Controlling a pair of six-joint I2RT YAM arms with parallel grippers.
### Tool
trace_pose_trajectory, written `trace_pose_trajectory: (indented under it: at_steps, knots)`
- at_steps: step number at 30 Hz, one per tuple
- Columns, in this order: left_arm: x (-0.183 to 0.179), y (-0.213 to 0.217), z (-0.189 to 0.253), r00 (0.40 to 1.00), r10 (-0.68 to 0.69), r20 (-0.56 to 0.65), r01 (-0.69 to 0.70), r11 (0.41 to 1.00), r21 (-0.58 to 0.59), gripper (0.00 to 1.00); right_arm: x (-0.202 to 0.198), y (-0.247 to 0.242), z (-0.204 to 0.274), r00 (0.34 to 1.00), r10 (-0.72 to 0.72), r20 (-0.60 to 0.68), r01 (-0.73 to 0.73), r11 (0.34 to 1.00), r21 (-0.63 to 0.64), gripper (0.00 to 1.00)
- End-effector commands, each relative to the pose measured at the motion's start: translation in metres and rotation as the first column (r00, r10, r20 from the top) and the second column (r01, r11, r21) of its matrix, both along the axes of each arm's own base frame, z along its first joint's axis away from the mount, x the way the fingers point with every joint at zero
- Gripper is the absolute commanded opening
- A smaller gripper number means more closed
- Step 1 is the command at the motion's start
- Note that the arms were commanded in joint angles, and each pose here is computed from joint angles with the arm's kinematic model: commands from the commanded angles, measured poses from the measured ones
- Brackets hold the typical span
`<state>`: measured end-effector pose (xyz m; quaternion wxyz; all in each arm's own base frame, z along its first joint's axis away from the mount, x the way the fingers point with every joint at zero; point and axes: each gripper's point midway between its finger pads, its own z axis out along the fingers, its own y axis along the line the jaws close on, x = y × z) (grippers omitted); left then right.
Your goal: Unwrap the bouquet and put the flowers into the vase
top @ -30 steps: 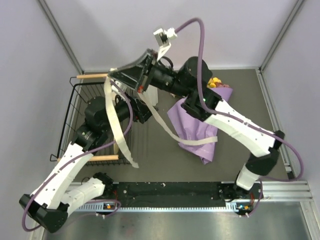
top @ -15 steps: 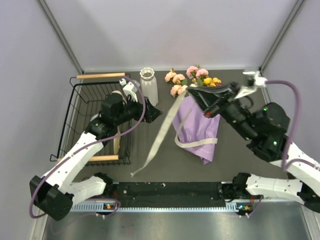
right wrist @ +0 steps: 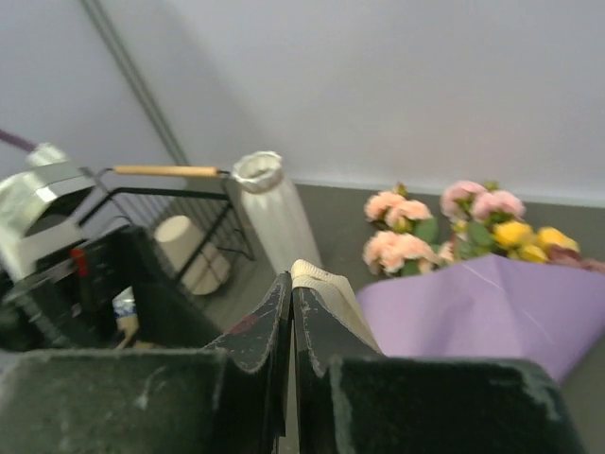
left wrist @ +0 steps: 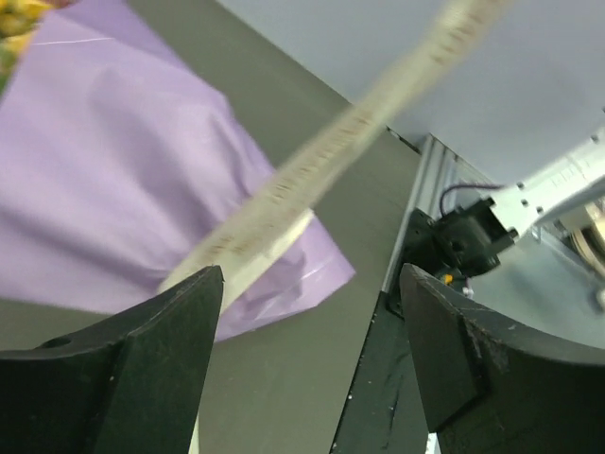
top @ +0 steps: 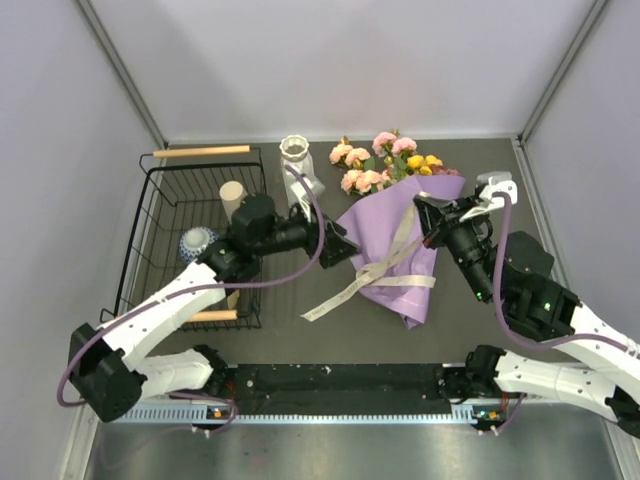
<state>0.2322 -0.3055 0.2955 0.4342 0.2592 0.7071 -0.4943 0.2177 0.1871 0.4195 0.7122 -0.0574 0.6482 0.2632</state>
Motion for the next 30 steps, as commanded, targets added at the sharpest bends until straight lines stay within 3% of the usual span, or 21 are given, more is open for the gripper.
trace_pose_trajectory:
  at_steps: [1,5,9,16,23,30]
  knots:
    - [-0.024,-0.034,-0.004,0.977,-0.094,0.191,0.094,0.996,0.009,0.83,0.008,-0.058,-0.004,0.969,-0.247,-0.013,0.247,0.969,-0.006,0.0]
    - [-0.024,-0.051,-0.03,0.982,-0.116,0.149,0.113,0.993,0.026,0.82,0.004,-0.077,-0.012,0.954,-0.299,-0.02,0.299,0.954,-0.012,0.0]
    - [-0.015,-0.064,-0.067,0.991,-0.127,0.04,0.123,0.989,0.082,0.72,-0.001,-0.093,-0.023,0.942,-0.332,-0.043,0.332,0.943,-0.007,0.0]
    - [-0.011,-0.081,-0.123,0.984,-0.169,-0.052,0.176,0.965,0.195,0.79,-0.012,-0.112,-0.043,0.935,-0.343,-0.093,0.347,0.937,0.034,0.0]
    - [-0.016,-0.1,-0.156,0.957,-0.22,0.188,0.139,0.919,0.369,0.7,-0.016,-0.108,-0.053,0.947,-0.301,-0.114,0.307,0.951,0.039,0.0]
    - [0.009,-0.108,-0.175,0.94,-0.187,0.285,0.034,0.883,0.468,0.63,-0.017,-0.101,-0.052,0.956,-0.269,-0.114,0.275,0.961,0.036,0.0]
